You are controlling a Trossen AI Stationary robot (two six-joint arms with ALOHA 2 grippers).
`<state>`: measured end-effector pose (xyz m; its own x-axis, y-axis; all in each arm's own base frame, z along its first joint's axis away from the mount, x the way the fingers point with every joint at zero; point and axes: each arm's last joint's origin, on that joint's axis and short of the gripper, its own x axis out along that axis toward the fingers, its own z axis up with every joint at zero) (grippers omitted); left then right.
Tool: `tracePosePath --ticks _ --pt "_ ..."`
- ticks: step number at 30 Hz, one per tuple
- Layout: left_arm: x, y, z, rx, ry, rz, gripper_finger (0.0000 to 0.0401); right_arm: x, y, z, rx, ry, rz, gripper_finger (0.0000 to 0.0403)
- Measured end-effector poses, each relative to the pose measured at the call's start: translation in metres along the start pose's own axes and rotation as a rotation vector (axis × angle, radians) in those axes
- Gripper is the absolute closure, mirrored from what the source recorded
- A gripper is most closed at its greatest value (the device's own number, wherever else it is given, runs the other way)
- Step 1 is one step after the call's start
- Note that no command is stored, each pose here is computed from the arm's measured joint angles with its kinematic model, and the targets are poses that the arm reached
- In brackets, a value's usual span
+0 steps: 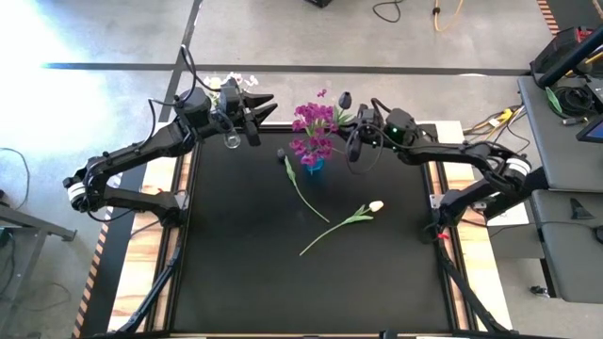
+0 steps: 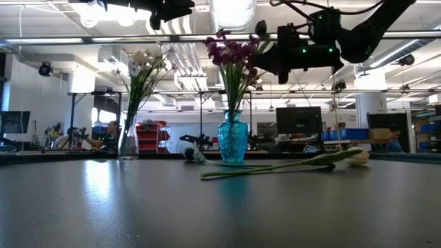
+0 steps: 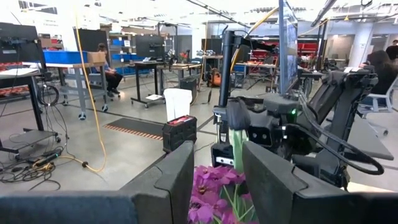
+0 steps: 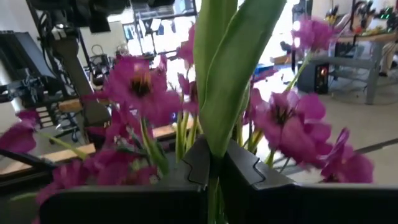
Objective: Sort flowers into vase by color
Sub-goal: Put the right black flower into the blue vase
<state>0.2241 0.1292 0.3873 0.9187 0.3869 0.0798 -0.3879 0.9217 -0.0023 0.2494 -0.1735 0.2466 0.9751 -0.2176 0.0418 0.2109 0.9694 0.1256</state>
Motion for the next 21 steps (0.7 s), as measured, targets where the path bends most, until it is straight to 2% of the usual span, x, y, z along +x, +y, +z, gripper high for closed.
tracePosePath --ticks 4,10,16,21 --pt "0.000 0.000 0.000 0.000 0.001 0.000 0.0278 0.003 0.002 -0.005 0.019 0.018 0.009 0.0372" --pt "0.000 0.000 -0.001 -0.005 0.008 0.000 0.0278 0.000 0.003 -0.006 0.079 0.069 0.000 0.0313" --pt "0.000 0.000 -0.001 -0.023 0.008 -0.001 0.0278 -0.006 0.007 0.002 0.127 0.108 -0.008 0.0260" --pt "0.000 0.000 -0.001 -0.023 0.007 -0.001 0.0278 -0.017 0.014 0.015 0.114 0.112 -0.009 0.0242"
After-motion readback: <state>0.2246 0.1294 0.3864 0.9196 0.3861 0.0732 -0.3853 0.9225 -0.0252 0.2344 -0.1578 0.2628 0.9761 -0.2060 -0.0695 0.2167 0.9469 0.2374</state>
